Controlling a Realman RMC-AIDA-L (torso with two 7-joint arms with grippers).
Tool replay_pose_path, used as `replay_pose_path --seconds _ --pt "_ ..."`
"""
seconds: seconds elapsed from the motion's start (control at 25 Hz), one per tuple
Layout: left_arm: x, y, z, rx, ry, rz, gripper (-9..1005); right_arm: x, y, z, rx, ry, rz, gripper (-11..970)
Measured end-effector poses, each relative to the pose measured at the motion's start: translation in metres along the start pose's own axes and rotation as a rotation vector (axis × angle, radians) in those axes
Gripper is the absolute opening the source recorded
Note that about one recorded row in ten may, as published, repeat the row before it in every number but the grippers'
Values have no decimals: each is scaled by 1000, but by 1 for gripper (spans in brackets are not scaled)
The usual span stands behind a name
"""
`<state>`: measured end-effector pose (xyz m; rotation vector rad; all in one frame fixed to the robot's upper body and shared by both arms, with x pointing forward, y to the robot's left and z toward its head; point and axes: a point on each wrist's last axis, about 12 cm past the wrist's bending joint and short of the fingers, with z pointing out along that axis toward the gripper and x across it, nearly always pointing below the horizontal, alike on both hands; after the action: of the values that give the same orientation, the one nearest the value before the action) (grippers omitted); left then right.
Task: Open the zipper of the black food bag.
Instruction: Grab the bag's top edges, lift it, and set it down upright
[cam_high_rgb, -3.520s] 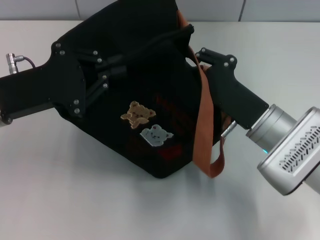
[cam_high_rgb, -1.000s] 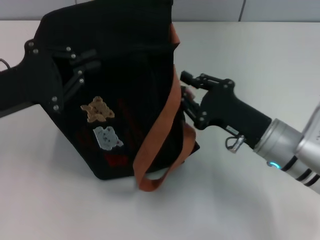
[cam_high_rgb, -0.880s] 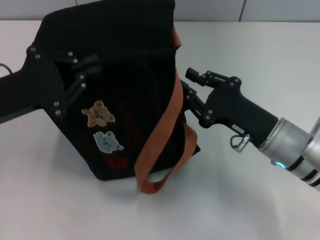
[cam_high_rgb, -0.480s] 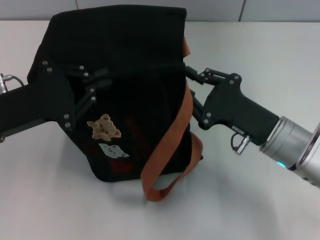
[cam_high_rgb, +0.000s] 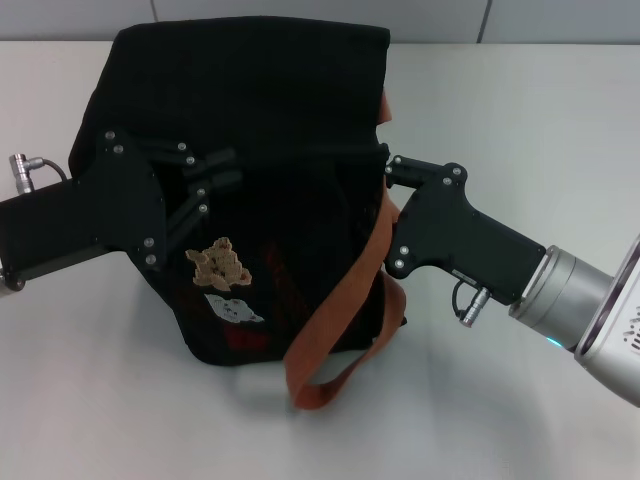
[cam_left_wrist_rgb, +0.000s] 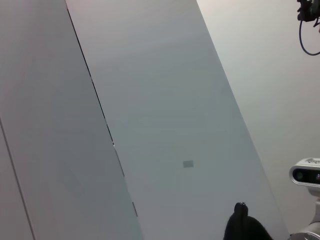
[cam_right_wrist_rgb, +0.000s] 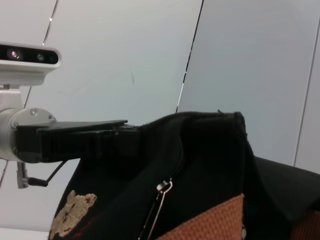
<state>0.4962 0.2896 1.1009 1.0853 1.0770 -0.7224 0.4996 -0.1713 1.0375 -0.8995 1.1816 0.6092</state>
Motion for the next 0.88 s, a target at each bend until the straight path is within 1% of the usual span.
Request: replay_pose_path --seconds 0.2,0.24,0.28,0.44,0.8,0.88 --pt "1 -1 0 0 -2 -9 73 -1 -2 2 23 -6 -19 305" --pt "1 -2 0 0 -4 -13 73 0 -2 3 47 1 -61 305" --pt "1 -2 0 0 -4 -13 73 0 -2 3 47 1 -61 304" --pt "2 -3 0 0 -8 -19 73 2 -1 7 91 24 -142 291" --pt "3 -4 1 -1 -7 -22 73 2 1 7 87 30 -154 232" --pt "3 -4 1 -1 -6 -23 73 3 1 6 87 31 -154 233"
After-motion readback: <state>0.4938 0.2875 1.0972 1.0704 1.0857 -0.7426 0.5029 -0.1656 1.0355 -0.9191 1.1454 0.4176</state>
